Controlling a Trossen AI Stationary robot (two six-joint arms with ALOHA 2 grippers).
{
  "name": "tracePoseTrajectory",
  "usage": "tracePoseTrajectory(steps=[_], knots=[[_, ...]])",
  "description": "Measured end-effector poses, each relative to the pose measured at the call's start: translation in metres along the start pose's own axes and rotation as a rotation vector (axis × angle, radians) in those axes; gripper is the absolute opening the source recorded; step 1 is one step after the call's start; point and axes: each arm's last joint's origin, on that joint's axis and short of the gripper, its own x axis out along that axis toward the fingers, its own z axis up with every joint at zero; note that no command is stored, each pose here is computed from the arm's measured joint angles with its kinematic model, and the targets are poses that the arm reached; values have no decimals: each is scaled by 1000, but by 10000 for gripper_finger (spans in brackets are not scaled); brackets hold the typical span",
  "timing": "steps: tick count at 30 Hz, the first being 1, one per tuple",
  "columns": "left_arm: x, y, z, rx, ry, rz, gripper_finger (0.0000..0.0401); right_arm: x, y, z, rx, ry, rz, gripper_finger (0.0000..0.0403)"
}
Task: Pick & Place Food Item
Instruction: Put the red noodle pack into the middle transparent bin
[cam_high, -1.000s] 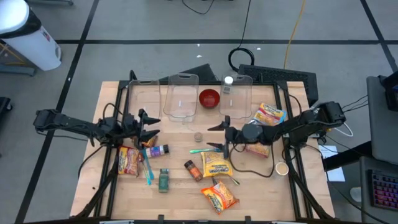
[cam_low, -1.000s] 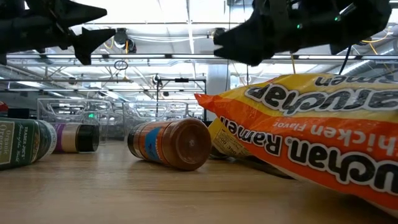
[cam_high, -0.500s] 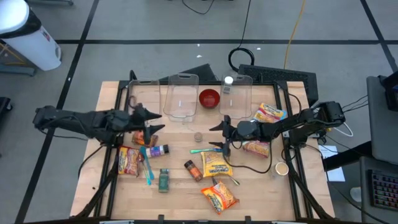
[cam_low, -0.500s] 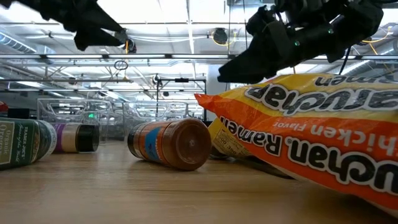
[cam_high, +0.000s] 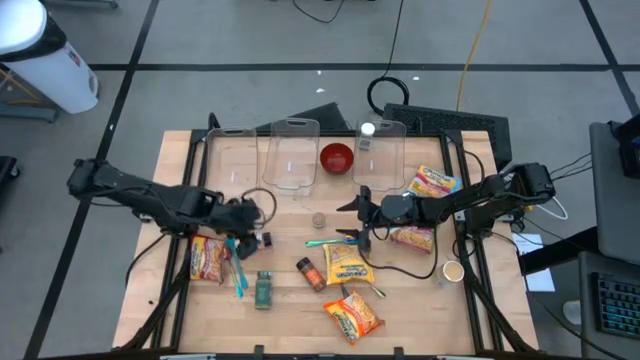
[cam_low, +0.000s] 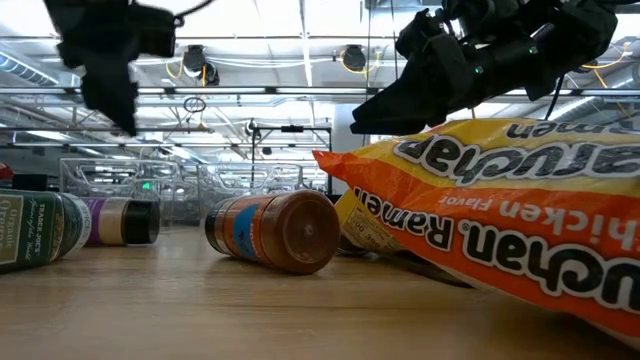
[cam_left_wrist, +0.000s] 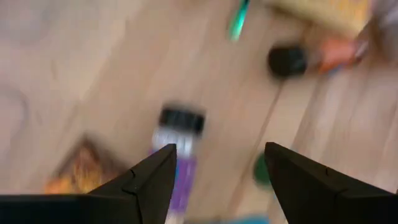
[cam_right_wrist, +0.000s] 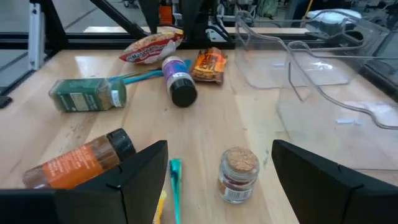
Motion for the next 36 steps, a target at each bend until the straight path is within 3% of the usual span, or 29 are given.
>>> tracePoseTrajectory(steps=[5, 9, 23, 36], knots=[[4, 9, -17, -88, 252, 73, 253, 0, 2, 2, 9, -15, 65, 279], [-4, 16, -27, -117, 354, 124, 253, 0, 5, 2, 7, -23, 73, 279], [-24, 32, -41, -149, 393, 246, 253, -1, 7, 4, 7, -41, 79, 279], [-22, 31, -39, -143, 379, 249, 253, -1, 7, 4, 7, -41, 79, 279]])
